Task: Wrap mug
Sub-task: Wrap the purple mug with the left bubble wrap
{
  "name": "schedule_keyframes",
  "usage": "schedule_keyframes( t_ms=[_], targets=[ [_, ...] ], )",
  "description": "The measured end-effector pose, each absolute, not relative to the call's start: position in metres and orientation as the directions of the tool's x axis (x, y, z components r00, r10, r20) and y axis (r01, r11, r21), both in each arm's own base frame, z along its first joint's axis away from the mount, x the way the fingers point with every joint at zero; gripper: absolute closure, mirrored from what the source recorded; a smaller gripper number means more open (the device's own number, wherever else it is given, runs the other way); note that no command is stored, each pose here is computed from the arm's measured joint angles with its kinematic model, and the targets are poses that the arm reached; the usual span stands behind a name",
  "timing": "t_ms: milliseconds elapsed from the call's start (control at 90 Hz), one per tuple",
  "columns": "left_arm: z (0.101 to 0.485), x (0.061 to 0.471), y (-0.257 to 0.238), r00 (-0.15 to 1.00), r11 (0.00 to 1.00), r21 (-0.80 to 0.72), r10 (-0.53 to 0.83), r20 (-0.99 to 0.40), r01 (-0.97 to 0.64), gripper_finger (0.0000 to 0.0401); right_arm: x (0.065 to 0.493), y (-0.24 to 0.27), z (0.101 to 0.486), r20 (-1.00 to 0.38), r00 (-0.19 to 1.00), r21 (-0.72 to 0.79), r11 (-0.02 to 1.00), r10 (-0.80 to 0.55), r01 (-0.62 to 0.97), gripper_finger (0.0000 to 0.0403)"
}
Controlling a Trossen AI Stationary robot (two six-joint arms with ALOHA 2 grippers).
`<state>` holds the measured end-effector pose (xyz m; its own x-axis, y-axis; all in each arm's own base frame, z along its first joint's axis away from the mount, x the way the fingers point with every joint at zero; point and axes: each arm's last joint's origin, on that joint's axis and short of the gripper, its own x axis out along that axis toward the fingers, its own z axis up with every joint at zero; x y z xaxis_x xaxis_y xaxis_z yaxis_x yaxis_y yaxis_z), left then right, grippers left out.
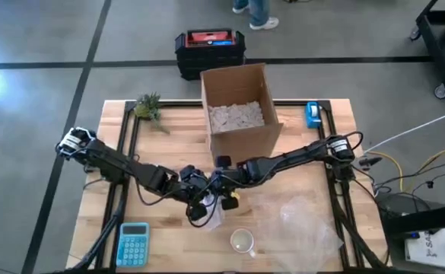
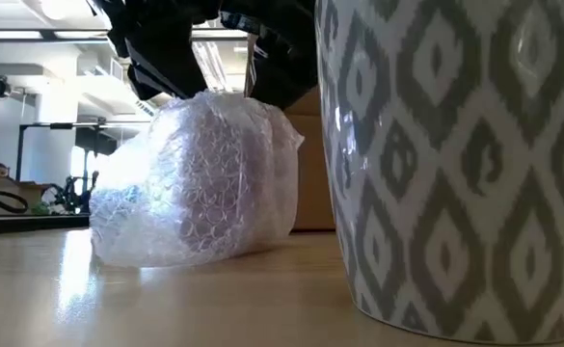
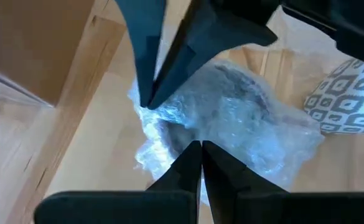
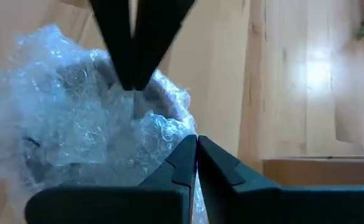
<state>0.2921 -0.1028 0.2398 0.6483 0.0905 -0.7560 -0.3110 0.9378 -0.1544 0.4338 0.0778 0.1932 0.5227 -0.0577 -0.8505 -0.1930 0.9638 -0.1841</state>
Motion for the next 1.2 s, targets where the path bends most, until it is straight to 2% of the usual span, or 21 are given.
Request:
schedule_keyframes(
  t_ms=[267,744,1200],
  targets=[
    [0.24,0.293,-0.102,0.654,0.936,-0.157,0.094,-0.751,-0.315,0.0401,0.429,0.078,0.209,-0.836,0.545,-0.197,0.961,-0.061,-0.195,0.0401],
    [0.239,0.291,-0.102,0.641,0.937,-0.147,0.097,-0.761,-0.316,0.0401,0.434,0.086,0.188,-0.858,0.514,-0.148,0.968,-0.023,-0.204,0.0401],
    [0.239,0.292,-0.102,0.65,0.937,-0.152,0.097,-0.754,-0.316,0.0401,0.43,0.088,0.199,-0.847,0.532,-0.146,0.967,-0.012,-0.211,0.0401]
  ],
)
